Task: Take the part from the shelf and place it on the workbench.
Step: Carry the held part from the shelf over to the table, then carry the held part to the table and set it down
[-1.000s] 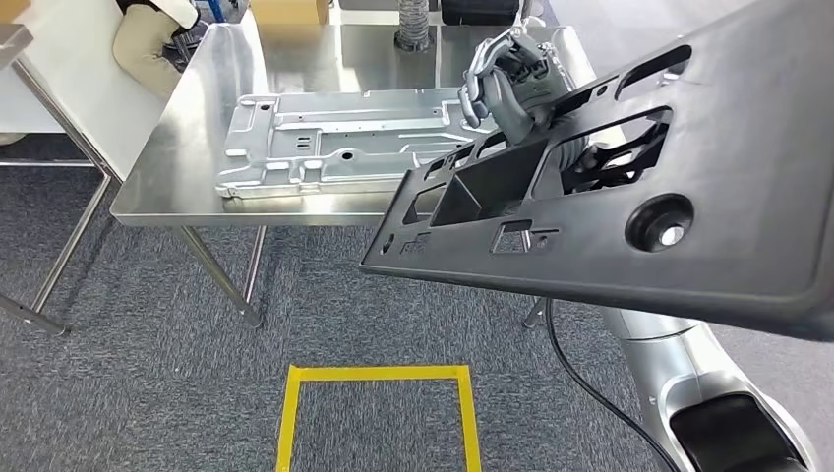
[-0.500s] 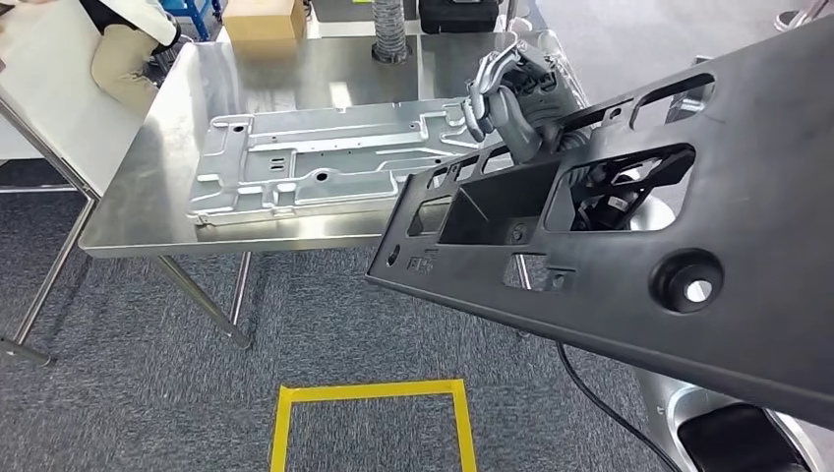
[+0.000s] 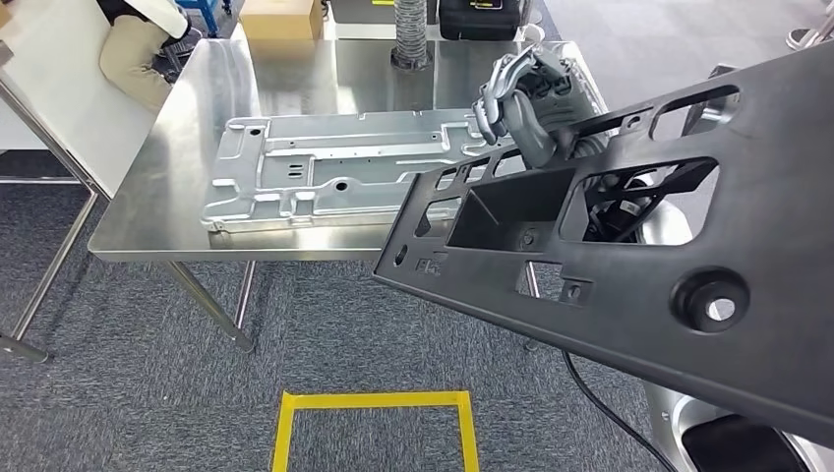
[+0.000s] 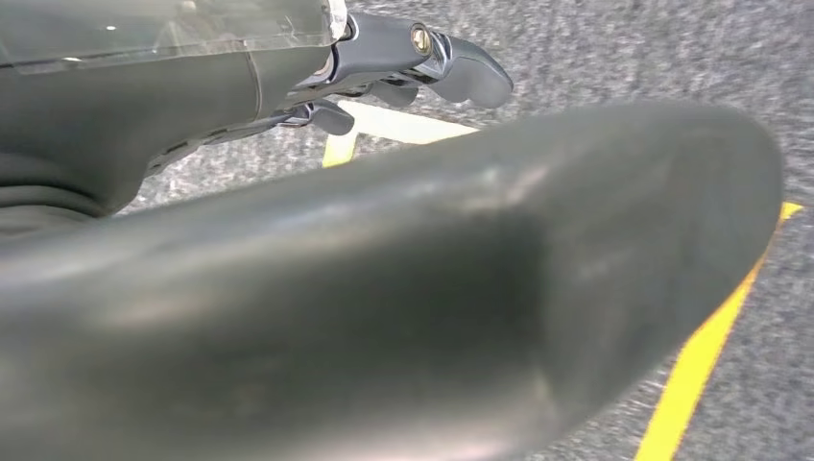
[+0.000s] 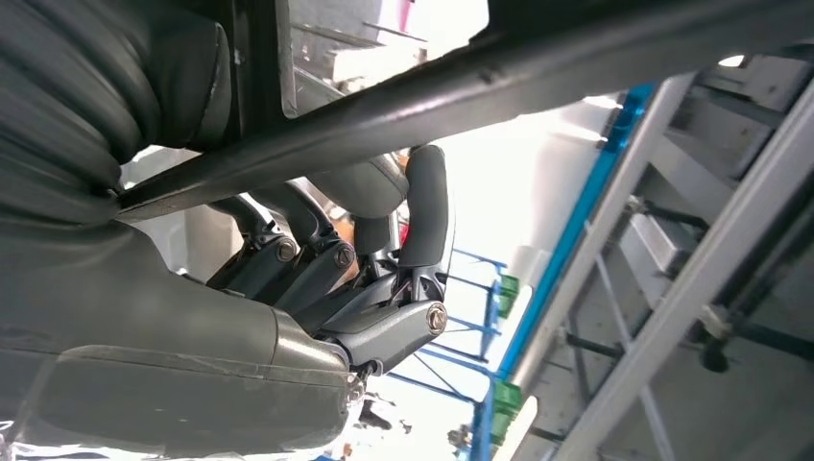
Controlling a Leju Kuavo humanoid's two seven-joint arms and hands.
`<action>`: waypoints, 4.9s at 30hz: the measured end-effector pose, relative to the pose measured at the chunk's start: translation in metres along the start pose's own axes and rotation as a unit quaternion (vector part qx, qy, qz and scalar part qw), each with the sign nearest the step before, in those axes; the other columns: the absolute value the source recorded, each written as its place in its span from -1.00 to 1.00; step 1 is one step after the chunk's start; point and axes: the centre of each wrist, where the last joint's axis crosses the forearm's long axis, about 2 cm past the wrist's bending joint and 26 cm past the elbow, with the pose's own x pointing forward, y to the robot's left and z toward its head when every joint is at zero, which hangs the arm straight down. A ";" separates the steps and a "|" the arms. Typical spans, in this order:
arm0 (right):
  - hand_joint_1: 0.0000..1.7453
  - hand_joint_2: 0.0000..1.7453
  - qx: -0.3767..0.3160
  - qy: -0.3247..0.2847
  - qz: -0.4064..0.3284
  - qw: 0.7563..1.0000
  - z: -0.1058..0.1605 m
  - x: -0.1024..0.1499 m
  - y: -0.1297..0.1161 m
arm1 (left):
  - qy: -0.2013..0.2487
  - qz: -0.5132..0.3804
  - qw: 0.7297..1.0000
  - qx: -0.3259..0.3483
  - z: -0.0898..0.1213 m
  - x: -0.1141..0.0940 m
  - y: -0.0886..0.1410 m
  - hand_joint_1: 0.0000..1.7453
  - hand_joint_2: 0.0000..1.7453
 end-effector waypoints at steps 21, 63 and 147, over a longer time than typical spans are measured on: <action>1.00 1.00 0.001 -0.003 0.002 1.000 0.006 -0.001 0.000 | 0.000 -0.004 1.000 0.001 0.000 -0.001 0.002 -1.00 -1.00; 1.00 1.00 -0.053 0.007 0.211 0.976 -0.030 0.056 -0.055 | -0.009 -0.006 1.000 -0.002 -0.002 0.002 0.004 -1.00 -1.00; -1.00 -1.00 -0.070 0.343 0.168 0.921 -0.040 -0.124 -0.026 | -0.075 -0.032 0.996 -0.029 -0.009 0.013 0.011 -1.00 -1.00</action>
